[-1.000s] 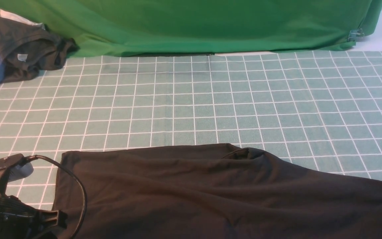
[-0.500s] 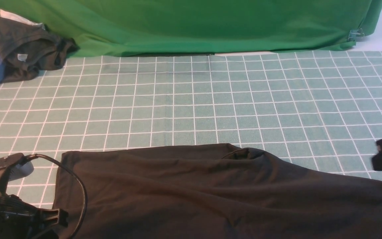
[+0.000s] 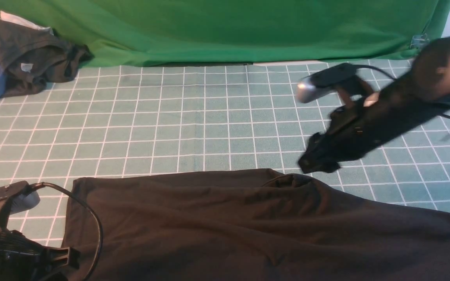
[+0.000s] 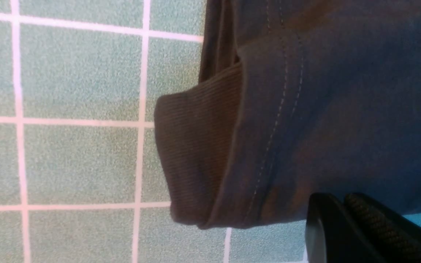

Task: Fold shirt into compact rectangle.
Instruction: 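Pull the folded dark garment lengthwise by its ends to straighten it flat on the table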

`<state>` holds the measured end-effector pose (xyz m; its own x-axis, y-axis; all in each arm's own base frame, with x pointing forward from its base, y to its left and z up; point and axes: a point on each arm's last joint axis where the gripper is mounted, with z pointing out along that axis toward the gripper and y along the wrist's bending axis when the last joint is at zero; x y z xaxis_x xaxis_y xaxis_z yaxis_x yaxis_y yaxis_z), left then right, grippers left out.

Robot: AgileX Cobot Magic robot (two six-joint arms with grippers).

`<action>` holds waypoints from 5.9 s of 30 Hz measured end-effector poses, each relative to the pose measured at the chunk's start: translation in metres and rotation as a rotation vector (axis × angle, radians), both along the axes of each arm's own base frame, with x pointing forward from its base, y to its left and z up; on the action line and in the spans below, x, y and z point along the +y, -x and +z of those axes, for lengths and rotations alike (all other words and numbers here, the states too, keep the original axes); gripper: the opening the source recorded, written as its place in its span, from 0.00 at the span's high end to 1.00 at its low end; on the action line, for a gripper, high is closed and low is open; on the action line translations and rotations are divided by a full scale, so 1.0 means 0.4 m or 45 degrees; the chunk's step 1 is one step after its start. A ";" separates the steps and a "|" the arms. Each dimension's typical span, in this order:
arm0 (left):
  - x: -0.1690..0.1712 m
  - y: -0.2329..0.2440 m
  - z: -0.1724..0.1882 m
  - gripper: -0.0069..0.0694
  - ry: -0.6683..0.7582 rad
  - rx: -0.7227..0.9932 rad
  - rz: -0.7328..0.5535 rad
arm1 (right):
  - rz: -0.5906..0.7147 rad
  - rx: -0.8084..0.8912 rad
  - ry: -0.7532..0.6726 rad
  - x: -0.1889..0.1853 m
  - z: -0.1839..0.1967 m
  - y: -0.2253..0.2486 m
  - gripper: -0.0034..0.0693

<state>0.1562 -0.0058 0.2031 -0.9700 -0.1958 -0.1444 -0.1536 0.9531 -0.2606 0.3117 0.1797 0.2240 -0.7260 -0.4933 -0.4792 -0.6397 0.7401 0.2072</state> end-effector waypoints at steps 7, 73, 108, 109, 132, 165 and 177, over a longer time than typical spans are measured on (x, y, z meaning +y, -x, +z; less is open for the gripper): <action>0.001 0.000 0.000 0.90 -0.003 0.000 -0.002 | 0.233 0.013 0.148 0.070 -0.096 -0.021 0.41; 0.002 -0.018 0.019 0.90 -0.002 -0.062 0.017 | -0.314 0.134 0.393 -0.236 0.109 0.031 0.93; -0.127 -0.232 -0.085 0.90 -0.262 0.046 -0.247 | -0.859 0.470 0.383 -0.531 -0.131 0.206 0.85; -0.127 -0.233 -0.086 0.90 -0.262 0.042 -0.246 | -0.881 0.461 0.377 -0.539 -0.125 0.208 0.84; -0.547 -0.329 0.034 0.90 0.067 -0.314 -0.666 | -0.661 0.154 0.283 -0.401 -0.037 0.210 0.76; -0.512 -0.414 0.111 0.90 -0.345 -0.475 -0.723 | -0.667 0.161 0.410 -0.419 -0.008 0.247 0.69; -0.285 -0.135 0.235 0.90 -0.195 -0.562 -0.527 | -0.999 0.270 0.534 -0.510 -0.048 0.232 0.11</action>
<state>0.2102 -0.1199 0.2972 -0.8035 0.2384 -0.5454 0.3277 0.9421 -0.0709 0.2190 -0.0245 0.2050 -0.9788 0.0751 -0.1907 0.0993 0.9877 -0.1208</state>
